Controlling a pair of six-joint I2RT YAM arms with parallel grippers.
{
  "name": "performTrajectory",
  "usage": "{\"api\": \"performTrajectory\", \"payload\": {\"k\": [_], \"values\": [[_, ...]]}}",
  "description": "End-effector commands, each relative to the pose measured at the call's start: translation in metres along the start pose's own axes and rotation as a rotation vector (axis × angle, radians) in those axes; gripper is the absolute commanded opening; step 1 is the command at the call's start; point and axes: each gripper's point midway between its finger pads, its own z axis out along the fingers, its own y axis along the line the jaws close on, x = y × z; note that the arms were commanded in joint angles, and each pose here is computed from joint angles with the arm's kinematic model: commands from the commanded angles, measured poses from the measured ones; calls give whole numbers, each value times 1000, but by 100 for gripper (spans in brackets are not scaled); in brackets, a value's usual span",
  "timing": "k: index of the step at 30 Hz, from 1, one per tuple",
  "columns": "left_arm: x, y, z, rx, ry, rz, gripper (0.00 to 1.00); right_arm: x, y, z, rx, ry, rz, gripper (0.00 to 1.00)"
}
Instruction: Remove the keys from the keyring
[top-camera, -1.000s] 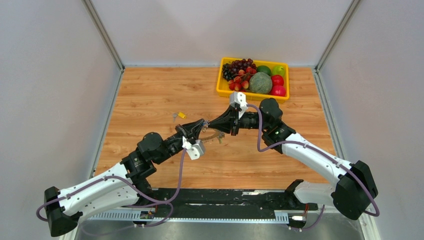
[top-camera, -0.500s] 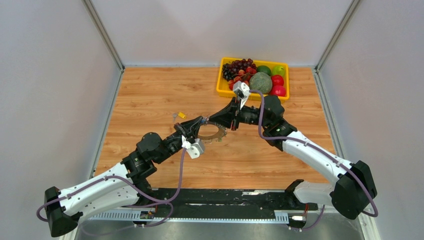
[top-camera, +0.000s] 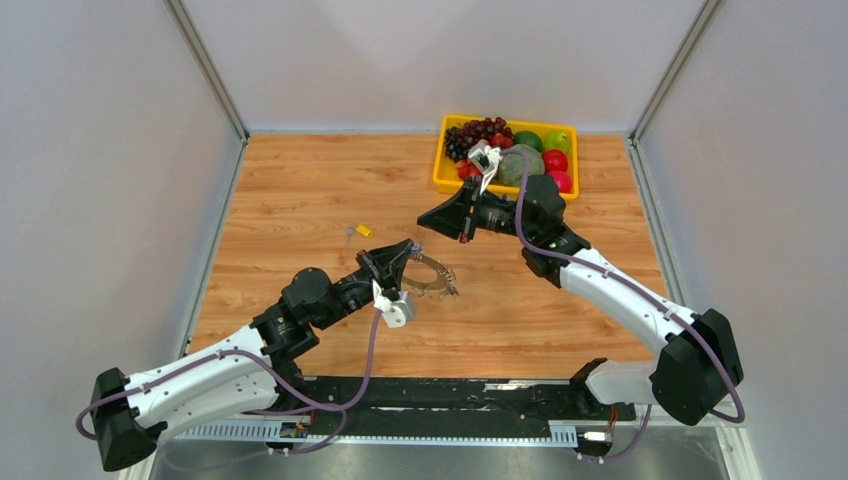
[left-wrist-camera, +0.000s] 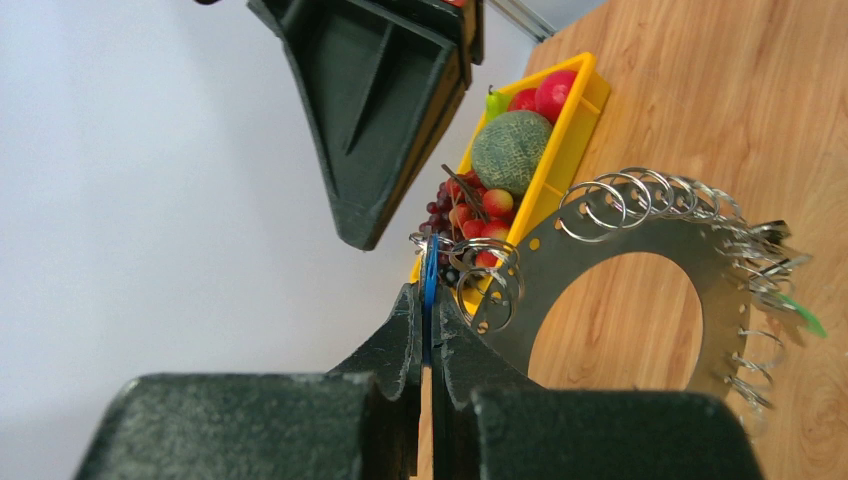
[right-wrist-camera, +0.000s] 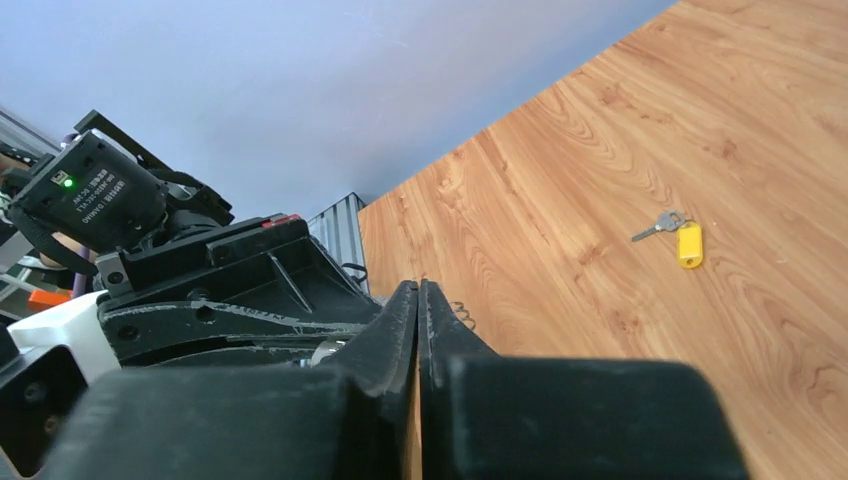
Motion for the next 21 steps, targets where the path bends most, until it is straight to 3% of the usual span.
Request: {"api": "performTrajectory", "payload": {"k": [1, 4, 7, 21], "values": [[-25, 37, -3, -139, -89, 7, 0, -18, 11, -2, -14, -19, -47, 13], [-26, 41, -8, -166, -95, 7, 0, -9, 11, -9, -27, 5, -151, 41], [-28, 38, -7, -149, -111, 11, 0, -1, 12, -14, -45, 20, -231, 53], [-34, 42, -11, -166, -137, 6, 0, 24, 16, -10, -128, 93, -292, 50]]}}
